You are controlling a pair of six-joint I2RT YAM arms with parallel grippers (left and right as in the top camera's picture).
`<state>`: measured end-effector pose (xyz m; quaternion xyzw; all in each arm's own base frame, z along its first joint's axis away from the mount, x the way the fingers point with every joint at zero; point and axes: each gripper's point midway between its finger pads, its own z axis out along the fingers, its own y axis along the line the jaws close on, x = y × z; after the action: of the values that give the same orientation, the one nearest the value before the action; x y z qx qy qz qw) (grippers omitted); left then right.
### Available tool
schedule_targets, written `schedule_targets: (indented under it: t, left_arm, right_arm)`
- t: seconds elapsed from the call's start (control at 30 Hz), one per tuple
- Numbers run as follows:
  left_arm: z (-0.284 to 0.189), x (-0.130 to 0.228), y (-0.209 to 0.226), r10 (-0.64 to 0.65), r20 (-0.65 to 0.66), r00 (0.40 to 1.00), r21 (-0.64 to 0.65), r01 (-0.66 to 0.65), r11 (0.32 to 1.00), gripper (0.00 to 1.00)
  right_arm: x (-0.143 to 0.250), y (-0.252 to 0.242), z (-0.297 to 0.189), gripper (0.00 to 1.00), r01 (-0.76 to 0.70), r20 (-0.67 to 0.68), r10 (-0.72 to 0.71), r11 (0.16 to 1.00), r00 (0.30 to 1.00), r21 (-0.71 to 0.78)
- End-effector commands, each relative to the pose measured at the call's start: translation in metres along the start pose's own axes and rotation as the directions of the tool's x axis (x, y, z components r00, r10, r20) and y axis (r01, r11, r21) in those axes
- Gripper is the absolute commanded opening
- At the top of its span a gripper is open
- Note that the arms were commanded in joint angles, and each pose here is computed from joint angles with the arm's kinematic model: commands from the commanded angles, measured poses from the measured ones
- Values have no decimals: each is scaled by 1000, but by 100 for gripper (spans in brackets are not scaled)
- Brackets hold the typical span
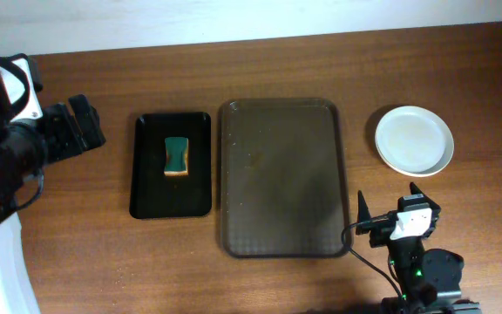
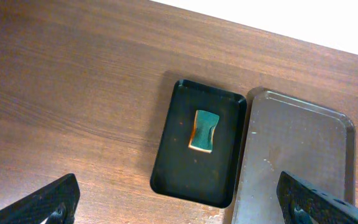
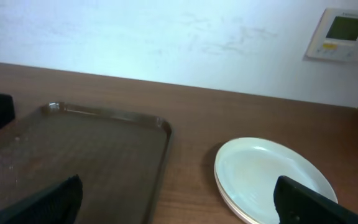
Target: Clean dirty plates on tray and stack at the side
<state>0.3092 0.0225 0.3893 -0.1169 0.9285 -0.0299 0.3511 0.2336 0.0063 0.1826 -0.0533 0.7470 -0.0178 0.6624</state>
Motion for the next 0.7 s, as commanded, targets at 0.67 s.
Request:
schedule_targets:
  t: [0.67]
  left_arm:
    - [-1, -1, 1, 10, 7, 1000, -4, -10, 1000, 100]
  right_arm:
    - [23, 8, 15, 98, -12, 52, 14, 999, 999, -34]
